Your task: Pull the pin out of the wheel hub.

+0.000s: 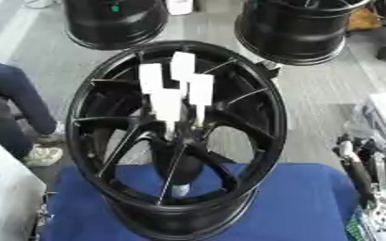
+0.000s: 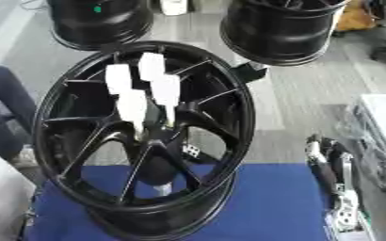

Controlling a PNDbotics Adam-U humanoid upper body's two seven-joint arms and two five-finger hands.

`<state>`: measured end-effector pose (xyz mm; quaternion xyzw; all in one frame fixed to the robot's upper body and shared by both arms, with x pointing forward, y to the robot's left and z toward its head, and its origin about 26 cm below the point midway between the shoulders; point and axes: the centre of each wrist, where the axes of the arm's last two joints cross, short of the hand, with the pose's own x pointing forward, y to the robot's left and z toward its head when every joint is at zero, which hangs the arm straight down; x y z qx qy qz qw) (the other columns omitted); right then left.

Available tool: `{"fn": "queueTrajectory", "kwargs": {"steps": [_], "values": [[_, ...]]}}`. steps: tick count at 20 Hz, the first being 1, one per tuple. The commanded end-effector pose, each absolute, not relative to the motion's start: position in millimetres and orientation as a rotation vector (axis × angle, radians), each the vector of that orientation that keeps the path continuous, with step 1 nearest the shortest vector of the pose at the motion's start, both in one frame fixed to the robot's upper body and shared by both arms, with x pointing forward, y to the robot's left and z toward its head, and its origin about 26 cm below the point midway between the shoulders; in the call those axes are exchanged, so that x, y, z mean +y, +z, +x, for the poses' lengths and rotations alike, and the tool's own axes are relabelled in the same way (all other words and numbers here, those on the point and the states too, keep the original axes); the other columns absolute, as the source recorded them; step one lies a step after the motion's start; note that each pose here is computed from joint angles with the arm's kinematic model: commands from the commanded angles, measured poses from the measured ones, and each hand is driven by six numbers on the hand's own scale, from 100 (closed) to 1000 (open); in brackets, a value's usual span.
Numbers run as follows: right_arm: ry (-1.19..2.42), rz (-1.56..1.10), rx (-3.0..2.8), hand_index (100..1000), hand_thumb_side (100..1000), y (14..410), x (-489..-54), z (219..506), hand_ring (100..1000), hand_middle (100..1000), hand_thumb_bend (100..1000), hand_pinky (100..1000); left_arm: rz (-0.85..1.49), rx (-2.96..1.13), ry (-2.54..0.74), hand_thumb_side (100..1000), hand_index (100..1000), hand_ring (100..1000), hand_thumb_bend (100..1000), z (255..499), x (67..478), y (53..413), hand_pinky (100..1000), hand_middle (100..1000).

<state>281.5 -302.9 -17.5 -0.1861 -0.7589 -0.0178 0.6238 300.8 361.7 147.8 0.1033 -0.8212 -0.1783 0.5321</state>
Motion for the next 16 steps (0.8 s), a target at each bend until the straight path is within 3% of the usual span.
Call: {"fn": "queueTrajectory", "kwargs": {"steps": [1,8,16], "values": [[-0.016,-0.464,-1.76,605,578,-9.9,-313.5,282.6,589,554,100,678,0.317,-2.01,-0.669,549,748,654,648,311.5,358.7,181.5,693,708],[0.014,-0.472,-1.741,605,584,-13.4,-317.4,278.9,589,554,100,678,0.414,-1.899,-1.168,548,833,744,719,353.7,353.8,216.5,771,762],[0.032,-0.447,-1.737,605,585,-15.3,-312.9,279.0,589,553,100,678,0.546,-1.696,-1.636,524,845,745,721,379.5,360.7,270.3,777,758]]}}
